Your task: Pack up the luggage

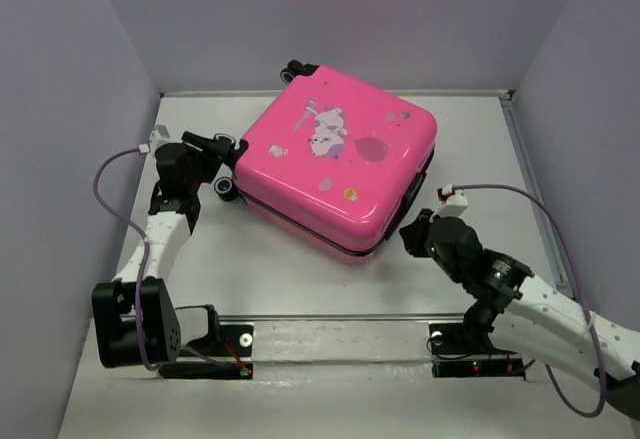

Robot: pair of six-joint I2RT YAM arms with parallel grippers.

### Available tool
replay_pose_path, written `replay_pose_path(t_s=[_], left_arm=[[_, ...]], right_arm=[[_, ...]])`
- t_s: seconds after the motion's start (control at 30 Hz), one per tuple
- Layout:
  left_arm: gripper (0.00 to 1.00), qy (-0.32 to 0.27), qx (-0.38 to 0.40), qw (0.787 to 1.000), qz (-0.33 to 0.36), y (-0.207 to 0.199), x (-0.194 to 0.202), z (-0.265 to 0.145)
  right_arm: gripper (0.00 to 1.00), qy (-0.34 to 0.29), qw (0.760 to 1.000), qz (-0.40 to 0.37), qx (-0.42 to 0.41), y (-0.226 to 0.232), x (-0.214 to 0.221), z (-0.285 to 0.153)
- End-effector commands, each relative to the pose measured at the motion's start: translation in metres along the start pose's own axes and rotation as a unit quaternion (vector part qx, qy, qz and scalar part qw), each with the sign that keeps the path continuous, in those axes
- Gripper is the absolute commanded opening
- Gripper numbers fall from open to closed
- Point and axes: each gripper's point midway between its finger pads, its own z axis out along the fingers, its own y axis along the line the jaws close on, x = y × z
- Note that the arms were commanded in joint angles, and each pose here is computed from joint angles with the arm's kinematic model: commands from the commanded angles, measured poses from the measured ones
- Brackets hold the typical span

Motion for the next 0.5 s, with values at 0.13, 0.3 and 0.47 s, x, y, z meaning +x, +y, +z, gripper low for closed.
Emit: replay_pose_path(t_s=[0.13,0.3,0.47], left_arm=[[0.06,-0.035,0.100,0.994,0.036,-0.077,-0.049,0.028],[0.06,-0.019,0.069,0.997,0.030,-0.055,-0.039,0.049],[0.06,-0.017,0.031,0.999,0.022,-0.021,-0.027,0.055]], right_arm=[[0.07,-0.025,0.995,0.061,0.073,-0.076,-0.029,0.051],[0.07,-0.032,0.998,0.059,0.012,-0.073,-0.040,0.079],[0.07,-0.053,0.992,0.074,-0.086,-0.050,-0.063,0.102]])
